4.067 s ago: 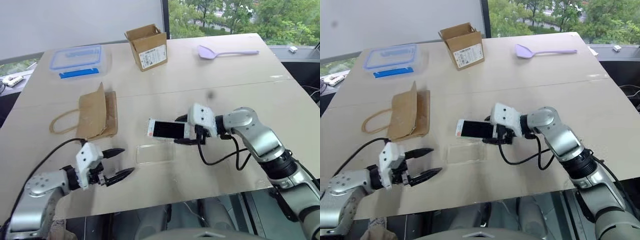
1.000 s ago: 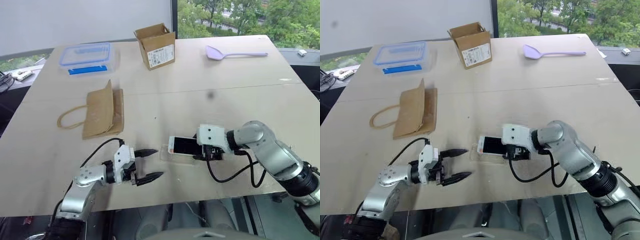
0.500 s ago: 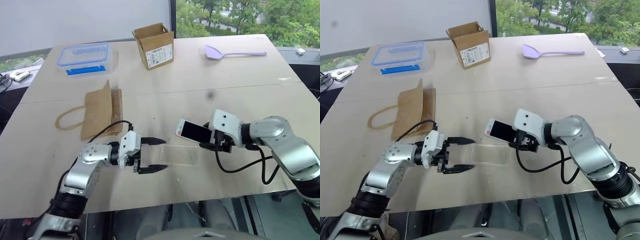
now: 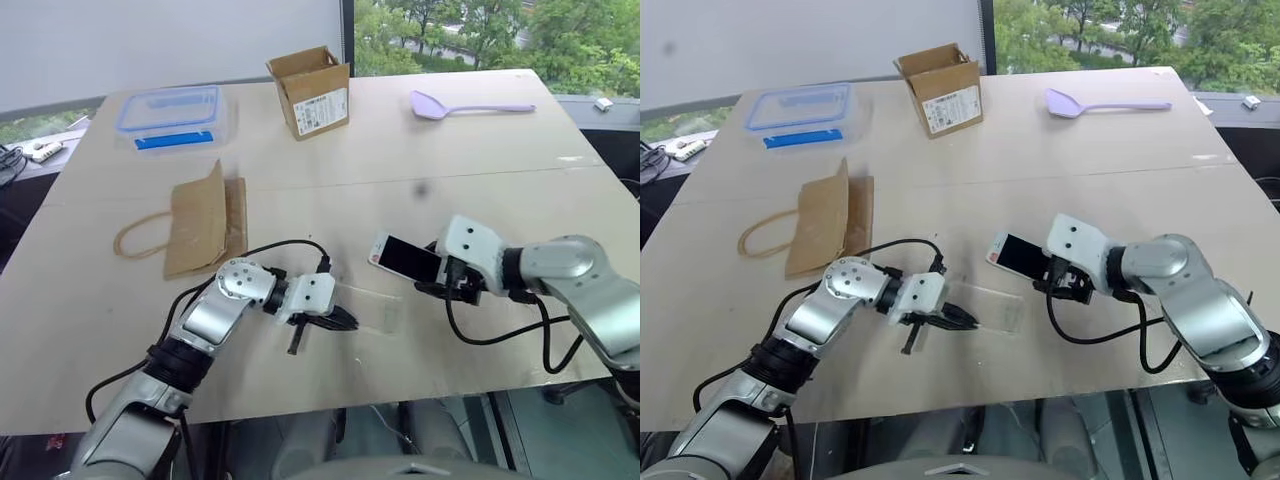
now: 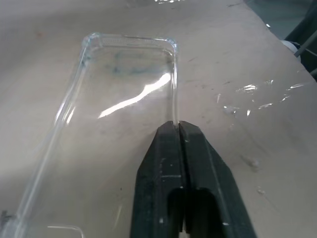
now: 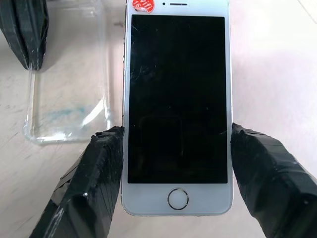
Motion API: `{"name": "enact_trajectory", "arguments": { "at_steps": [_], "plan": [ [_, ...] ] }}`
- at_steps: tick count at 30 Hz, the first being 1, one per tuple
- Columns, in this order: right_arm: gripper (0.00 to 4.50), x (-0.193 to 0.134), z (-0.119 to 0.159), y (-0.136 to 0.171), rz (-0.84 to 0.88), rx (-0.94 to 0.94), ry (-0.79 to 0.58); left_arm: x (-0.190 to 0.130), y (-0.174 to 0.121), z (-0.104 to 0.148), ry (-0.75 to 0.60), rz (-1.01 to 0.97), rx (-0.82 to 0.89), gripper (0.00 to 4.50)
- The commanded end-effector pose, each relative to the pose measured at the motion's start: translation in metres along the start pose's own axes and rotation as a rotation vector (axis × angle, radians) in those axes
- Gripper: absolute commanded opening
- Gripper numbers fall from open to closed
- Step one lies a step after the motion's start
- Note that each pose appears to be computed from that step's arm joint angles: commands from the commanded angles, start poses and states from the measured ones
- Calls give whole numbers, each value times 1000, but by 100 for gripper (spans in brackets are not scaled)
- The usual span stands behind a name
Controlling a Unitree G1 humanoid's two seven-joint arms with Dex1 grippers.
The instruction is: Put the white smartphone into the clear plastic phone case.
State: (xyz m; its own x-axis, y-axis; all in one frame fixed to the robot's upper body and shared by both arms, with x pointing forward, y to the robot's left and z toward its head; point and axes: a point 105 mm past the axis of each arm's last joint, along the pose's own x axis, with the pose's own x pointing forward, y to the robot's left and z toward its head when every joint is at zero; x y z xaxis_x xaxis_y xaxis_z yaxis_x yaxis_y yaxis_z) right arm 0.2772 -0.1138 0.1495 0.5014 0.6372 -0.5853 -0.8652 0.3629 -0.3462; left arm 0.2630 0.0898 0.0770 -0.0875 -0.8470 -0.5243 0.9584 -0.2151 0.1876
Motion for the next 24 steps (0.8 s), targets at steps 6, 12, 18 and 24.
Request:
{"name": "enact_trajectory", "arguments": {
  "at_steps": [6, 12, 18, 24],
  "plan": [
    [288, -17, 7, -2, -85, 2, -38, -14, 55, 14, 23, 188, 16, 0],
    [288, -23, 6, -8, -116, -4, -35, -11, 68, 17, 20, 196, 42, 0],
    [288, -20, 9, -15, -140, -19, -50, 2, 63, 5, 14, 170, -11, 0],
    [288, -17, 6, -19, -134, -41, -44, 4, 67, 5, 2, 235, -113, 0]
  ]
}}
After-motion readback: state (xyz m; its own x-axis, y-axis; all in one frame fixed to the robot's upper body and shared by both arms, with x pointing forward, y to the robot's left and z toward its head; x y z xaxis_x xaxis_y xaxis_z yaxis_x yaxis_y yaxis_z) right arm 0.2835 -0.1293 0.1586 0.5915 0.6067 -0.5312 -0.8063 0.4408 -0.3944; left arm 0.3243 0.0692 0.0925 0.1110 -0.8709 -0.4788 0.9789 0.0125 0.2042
